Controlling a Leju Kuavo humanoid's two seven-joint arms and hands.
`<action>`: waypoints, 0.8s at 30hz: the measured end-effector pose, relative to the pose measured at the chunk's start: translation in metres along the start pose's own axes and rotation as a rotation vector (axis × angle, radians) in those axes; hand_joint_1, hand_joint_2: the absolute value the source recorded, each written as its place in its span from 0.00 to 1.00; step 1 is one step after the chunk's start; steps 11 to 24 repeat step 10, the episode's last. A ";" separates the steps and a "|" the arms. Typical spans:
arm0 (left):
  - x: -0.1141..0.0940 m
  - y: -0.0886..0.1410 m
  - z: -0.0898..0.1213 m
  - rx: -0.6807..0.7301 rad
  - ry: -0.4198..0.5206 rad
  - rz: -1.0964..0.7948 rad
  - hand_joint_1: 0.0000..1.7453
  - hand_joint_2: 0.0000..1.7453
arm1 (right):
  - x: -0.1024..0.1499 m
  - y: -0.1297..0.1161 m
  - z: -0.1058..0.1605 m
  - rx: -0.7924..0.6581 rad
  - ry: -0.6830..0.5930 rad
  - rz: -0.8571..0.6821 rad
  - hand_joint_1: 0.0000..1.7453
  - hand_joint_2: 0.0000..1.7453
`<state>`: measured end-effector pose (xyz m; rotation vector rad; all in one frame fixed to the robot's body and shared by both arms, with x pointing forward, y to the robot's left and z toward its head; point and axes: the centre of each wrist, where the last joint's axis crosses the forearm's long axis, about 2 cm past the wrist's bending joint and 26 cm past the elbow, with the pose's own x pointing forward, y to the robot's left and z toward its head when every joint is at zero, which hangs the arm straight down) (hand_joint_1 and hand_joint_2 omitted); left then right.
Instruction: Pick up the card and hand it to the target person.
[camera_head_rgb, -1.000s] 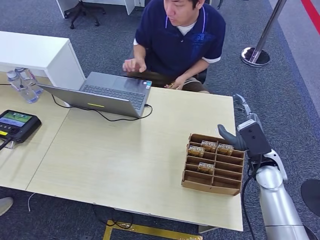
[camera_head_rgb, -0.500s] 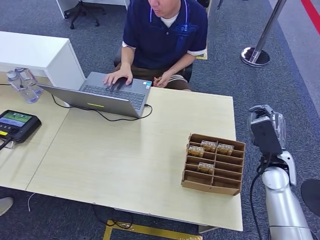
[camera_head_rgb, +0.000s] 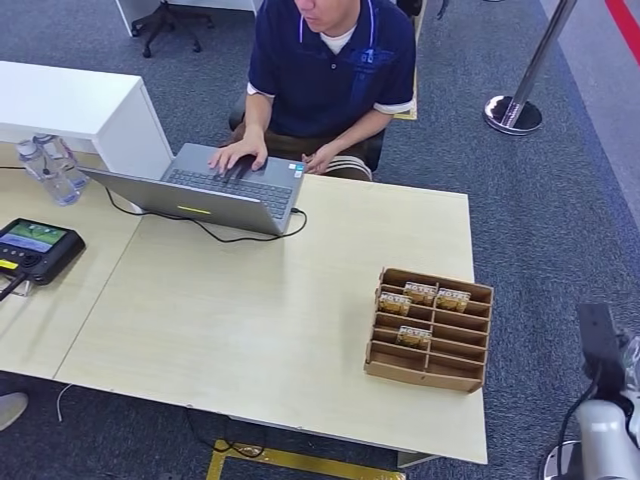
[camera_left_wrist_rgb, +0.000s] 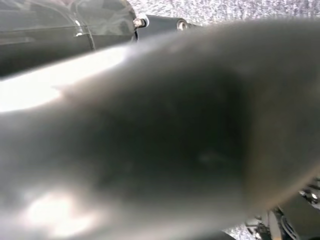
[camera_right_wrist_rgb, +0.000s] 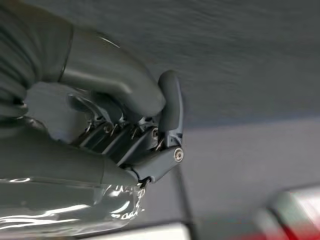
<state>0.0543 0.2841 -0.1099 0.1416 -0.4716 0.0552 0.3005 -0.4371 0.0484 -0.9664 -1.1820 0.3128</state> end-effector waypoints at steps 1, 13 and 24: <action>0.000 0.000 0.000 -0.001 0.000 -0.003 0.00 0.00 | -0.021 0.012 0.013 0.075 0.100 0.013 0.94 1.00; 0.002 -0.001 0.000 -0.008 -0.001 -0.022 0.00 0.00 | -0.114 0.086 0.161 0.563 0.751 -0.016 0.89 1.00; 0.002 -0.001 0.000 -0.008 -0.001 -0.022 0.00 0.00 | -0.114 0.086 0.161 0.563 0.751 -0.016 0.89 1.00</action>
